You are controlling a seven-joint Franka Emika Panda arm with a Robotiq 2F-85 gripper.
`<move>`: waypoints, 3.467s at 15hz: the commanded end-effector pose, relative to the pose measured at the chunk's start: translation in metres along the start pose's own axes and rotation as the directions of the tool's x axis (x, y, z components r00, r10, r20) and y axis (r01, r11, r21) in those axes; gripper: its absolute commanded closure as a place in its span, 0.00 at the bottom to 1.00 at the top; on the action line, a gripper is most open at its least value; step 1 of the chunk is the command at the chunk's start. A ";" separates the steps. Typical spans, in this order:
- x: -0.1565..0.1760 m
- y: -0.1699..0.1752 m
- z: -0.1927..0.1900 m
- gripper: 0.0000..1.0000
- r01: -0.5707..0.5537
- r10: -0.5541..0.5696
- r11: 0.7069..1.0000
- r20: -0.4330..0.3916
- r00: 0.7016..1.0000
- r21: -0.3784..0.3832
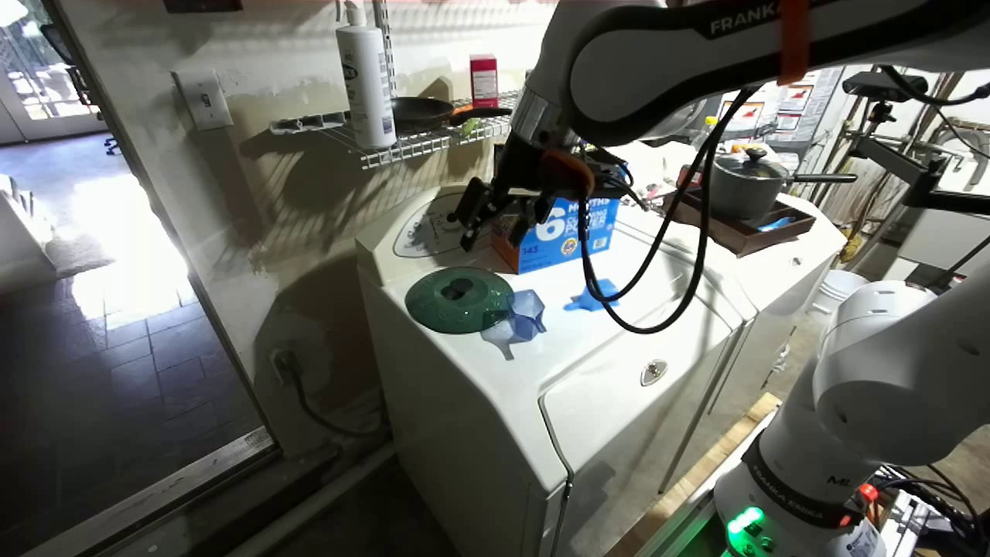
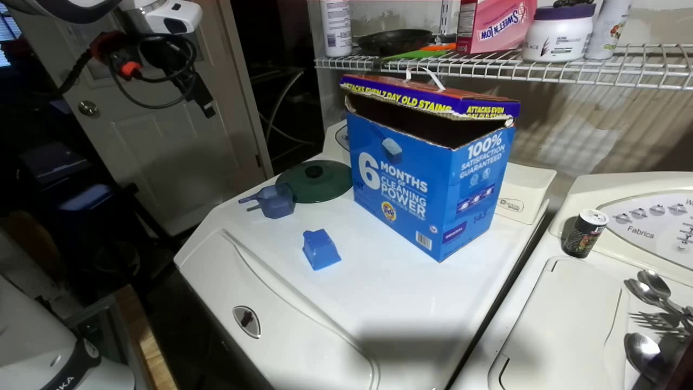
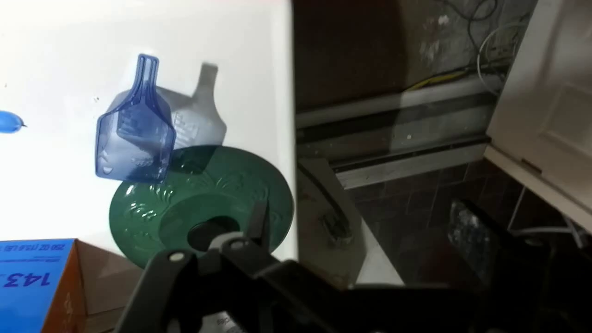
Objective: Pick up the measuring cup on the right and hang it on the box.
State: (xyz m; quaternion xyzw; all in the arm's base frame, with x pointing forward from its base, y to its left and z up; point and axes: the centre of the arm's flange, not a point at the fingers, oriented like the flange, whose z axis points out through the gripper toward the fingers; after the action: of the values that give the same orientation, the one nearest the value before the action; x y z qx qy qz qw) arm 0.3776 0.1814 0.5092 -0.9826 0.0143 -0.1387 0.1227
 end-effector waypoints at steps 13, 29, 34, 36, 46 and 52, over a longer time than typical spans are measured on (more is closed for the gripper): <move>0.036 0.051 -0.002 0.00 -0.273 0.273 0.962 -0.172 0.947 0.025; 0.041 0.070 -0.004 0.00 -0.336 0.342 0.940 -0.148 0.928 0.065; 0.035 0.079 0.008 0.00 -0.451 0.449 0.893 -0.121 0.885 0.012; 0.016 0.088 0.028 0.00 -0.514 0.511 0.856 -0.066 0.857 -0.051; -0.043 0.156 0.076 0.00 -0.657 0.748 0.586 0.006 0.663 -0.474; -0.050 0.188 0.076 0.00 -0.664 0.787 0.484 -0.049 0.615 -0.570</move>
State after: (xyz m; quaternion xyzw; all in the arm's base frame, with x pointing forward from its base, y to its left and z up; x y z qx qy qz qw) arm 0.3513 0.0203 0.3790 -0.8828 0.4548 0.0458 -0.1085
